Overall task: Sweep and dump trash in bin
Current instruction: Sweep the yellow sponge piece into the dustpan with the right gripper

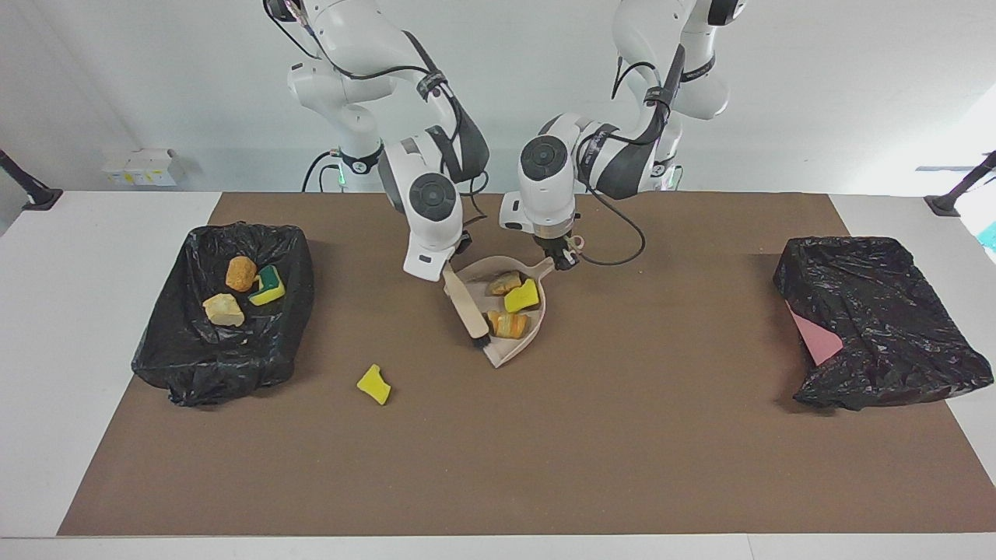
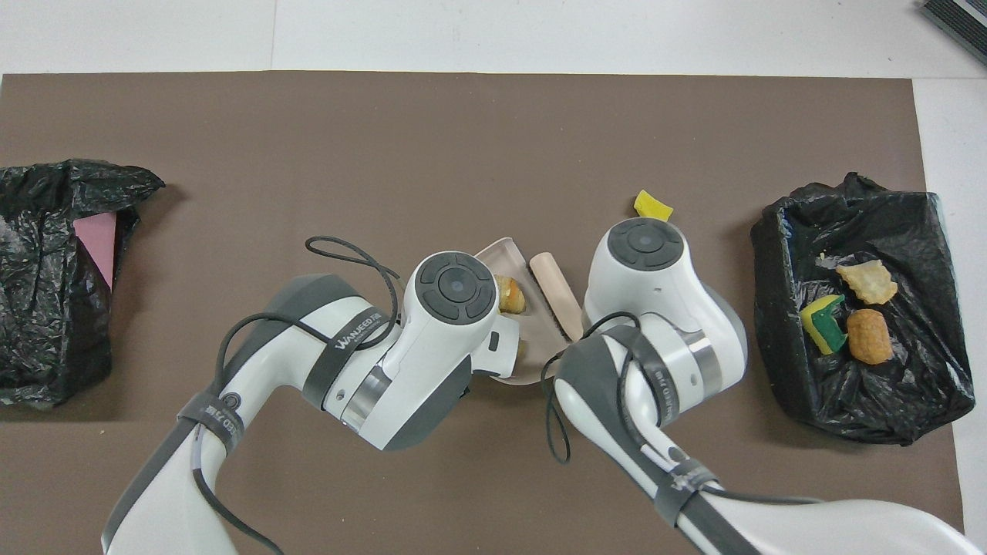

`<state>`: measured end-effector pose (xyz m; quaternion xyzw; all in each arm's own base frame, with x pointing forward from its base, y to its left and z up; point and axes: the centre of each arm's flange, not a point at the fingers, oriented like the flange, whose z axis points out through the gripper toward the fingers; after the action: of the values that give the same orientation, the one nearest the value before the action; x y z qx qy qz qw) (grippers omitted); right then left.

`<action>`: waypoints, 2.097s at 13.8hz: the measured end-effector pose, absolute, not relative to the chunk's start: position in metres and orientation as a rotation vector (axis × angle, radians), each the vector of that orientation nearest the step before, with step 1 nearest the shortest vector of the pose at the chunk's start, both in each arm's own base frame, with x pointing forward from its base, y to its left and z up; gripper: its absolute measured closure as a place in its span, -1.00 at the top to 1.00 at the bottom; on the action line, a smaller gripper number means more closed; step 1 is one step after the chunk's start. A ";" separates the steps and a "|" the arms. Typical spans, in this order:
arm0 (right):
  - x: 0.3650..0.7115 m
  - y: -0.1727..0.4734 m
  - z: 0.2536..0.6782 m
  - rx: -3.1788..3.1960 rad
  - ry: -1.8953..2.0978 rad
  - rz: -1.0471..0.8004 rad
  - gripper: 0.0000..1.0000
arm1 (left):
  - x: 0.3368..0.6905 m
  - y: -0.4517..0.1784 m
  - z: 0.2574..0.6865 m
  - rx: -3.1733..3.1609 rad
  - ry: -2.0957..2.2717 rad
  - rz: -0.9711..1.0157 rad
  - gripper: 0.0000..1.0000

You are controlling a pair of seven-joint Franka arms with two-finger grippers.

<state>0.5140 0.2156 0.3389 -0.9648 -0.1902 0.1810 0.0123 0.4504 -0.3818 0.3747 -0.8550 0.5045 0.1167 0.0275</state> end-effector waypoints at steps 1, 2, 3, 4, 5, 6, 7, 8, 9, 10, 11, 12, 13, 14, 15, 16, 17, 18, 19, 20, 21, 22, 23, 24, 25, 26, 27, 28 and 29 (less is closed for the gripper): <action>0.525 0.191 0.341 -3.033 -0.561 0.549 -0.48 | 0.451 -0.382 0.375 -2.640 1.558 0.360 -0.38; 0.534 0.172 0.344 -3.074 -0.563 0.533 -0.48 | 0.451 -0.382 0.375 -2.640 1.558 0.359 -0.38; 0.541 0.160 0.348 -3.111 -0.572 0.515 -0.48 | 0.451 -0.382 0.375 -2.641 1.558 0.358 -0.38; 0.548 0.154 0.353 -3.141 -0.585 0.501 -0.48 | 0.451 -0.382 0.375 -2.642 1.557 0.357 -0.38; 0.556 0.149 0.360 -3.170 -0.602 0.493 -0.48 | 0.452 -0.381 0.375 -2.645 1.554 0.353 -0.38; 0.566 0.144 0.366 -3.201 -0.616 0.480 -0.48 | 0.455 -0.379 0.376 -2.650 1.548 0.347 -0.38; 0.576 0.138 0.370 -3.223 -0.616 0.466 -0.48 | 0.457 -0.377 0.377 -2.655 1.543 0.342 -0.38; 0.584 0.128 0.370 -3.242 -0.604 0.460 -0.48 | 0.459 -0.376 0.378 -2.659 1.539 0.336 -0.38; 0.593 0.112 0.368 -3.255 -0.572 0.460 -0.48 | 0.460 -0.376 0.378 -2.661 1.538 0.332 -0.38; 0.603 0.095 0.368 -3.272 -0.536 0.455 -0.48 | 0.460 -0.376 0.378 -2.661 1.539 0.330 -0.38; 0.613 0.077 0.370 -3.285 -0.526 0.455 -0.48 | 0.460 -0.376 0.379 -2.661 1.540 0.329 -0.38; 0.620 0.062 0.371 -3.288 -0.540 0.458 -0.48 | 0.460 -0.377 0.379 -2.661 1.540 0.328 -0.38; 0.626 0.051 0.369 -3.283 -0.549 0.462 -0.48 | 0.460 -0.377 0.379 -2.661 1.540 0.328 -0.38; 0.630 0.045 0.364 -3.274 -0.554 0.471 -0.48 | 0.460 -0.377 0.378 -2.661 1.540 0.328 -0.38; 0.632 0.044 0.357 -3.267 -0.559 0.485 -0.48 | 0.460 -0.377 0.378 -2.661 1.540 0.328 -0.38; 0.633 0.046 0.349 -3.259 -0.568 0.502 -0.48 | 0.460 -0.377 0.378 -2.661 1.540 0.326 -0.38; 0.633 0.050 0.341 -3.251 -0.579 0.518 -0.48 | 0.460 -0.377 0.378 -2.661 1.540 0.326 -0.38; 0.634 0.054 0.335 -3.245 -0.591 0.524 -0.48 | 0.460 -0.377 0.378 -2.661 1.541 0.325 -0.38; 0.634 0.060 0.331 -3.239 -0.607 0.524 -0.48 | 0.460 -0.377 0.378 -2.661 1.541 0.325 -0.38; 0.633 0.067 0.329 -3.233 -0.624 0.528 -0.48 | 0.460 -0.377 0.378 -2.661 1.541 0.325 -0.38; 0.632 0.076 0.326 -3.224 -0.642 0.534 -0.48 | 0.460 -0.377 0.378 -2.661 1.541 0.325 -0.38; 0.629 0.086 0.324 -3.209 -0.658 0.539 -0.48 | 0.460 -0.377 0.378 -2.661 1.541 0.326 -0.38; 0.625 0.100 0.322 -3.182 -0.669 0.545 -0.48 | 0.460 -0.377 0.378 -2.660 1.542 0.326 -0.38; 0.621 0.114 0.320 -3.153 -0.679 0.550 -0.48 | 0.460 -0.378 0.378 -2.660 1.543 0.327 -0.38; 0.614 0.131 0.318 -3.123 -0.694 0.558 -0.48 | 0.459 -0.378 0.377 -2.659 1.544 0.327 -0.38; 0.605 0.148 0.317 -3.096 -0.715 0.569 -0.48 | 0.459 -0.378 0.377 -2.658 1.545 0.327 -0.38; 0.595 0.165 0.316 -3.070 -0.734 0.584 -0.48 | 0.459 -0.379 0.377 -2.658 1.547 0.328 -0.38; 0.582 0.180 0.315 -3.040 -0.749 0.605 -0.48 | 0.458 -0.379 0.376 -2.657 1.548 0.327 -0.38; 0.569 0.190 0.313 -3.017 -0.759 0.628 -0.48 | 0.457 -0.380 0.374 -2.657 1.551 0.323 -0.38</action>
<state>0.5694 0.1901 0.3129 -0.9505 -0.2390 0.1978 -0.0162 0.4573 -0.3797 0.3743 -0.8587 0.5012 0.1043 0.0242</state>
